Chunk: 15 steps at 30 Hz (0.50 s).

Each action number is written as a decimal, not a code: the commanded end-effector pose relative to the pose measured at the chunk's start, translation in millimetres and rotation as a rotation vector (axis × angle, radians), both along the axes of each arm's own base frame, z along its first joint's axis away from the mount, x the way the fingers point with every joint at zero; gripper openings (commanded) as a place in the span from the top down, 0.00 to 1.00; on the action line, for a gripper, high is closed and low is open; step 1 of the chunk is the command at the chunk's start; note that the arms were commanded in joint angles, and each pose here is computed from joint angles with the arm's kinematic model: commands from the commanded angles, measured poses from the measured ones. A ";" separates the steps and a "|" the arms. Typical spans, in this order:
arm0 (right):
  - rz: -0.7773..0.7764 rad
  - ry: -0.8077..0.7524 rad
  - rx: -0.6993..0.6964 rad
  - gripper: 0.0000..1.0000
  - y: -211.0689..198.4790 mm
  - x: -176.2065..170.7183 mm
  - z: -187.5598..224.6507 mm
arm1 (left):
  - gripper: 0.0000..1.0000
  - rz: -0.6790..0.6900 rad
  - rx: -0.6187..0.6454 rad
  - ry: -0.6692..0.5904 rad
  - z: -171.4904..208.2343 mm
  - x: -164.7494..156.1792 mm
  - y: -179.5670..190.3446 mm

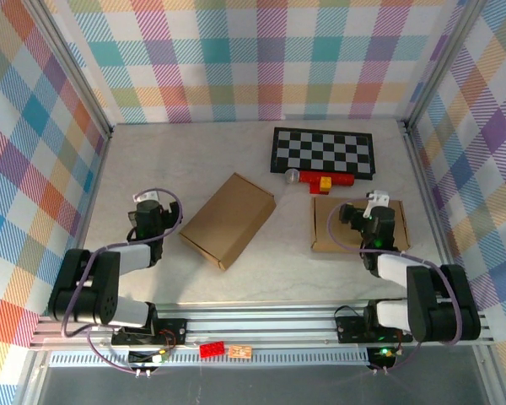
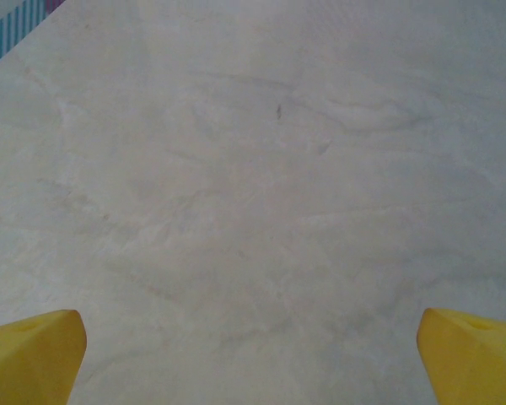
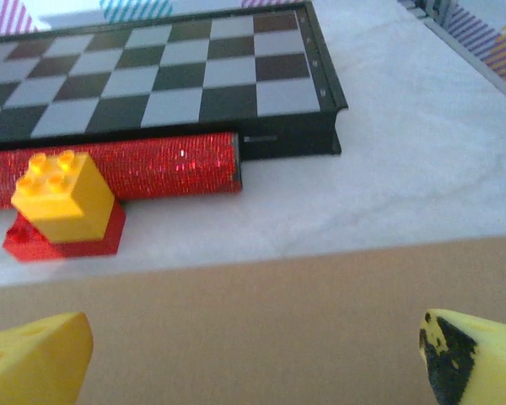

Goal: Fold the paper box

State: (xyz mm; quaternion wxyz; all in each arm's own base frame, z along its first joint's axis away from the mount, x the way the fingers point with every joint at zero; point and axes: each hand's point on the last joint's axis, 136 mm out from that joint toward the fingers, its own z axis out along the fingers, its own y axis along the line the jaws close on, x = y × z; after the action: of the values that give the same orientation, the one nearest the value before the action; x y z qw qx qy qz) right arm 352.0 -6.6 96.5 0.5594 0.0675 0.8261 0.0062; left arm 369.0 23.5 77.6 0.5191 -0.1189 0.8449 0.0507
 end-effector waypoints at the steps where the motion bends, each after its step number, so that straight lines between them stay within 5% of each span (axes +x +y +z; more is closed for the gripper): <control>1: 0.061 -0.118 0.025 0.01 4.0 17.1 25.6 | 0.00 -0.068 -0.028 -0.121 20.0 23.4 -8.7; 15: 0.051 -0.124 0.048 0.01 -1.9 23.5 3.4 | 0.00 -0.054 0.020 -0.112 7.5 25.8 -12.6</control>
State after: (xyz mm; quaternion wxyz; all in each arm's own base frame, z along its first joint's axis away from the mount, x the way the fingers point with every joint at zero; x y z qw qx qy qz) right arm 369.4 -7.3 86.9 0.5909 0.0544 0.8040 0.0389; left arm 385.9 11.8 74.5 0.5543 -0.0965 0.8263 0.0260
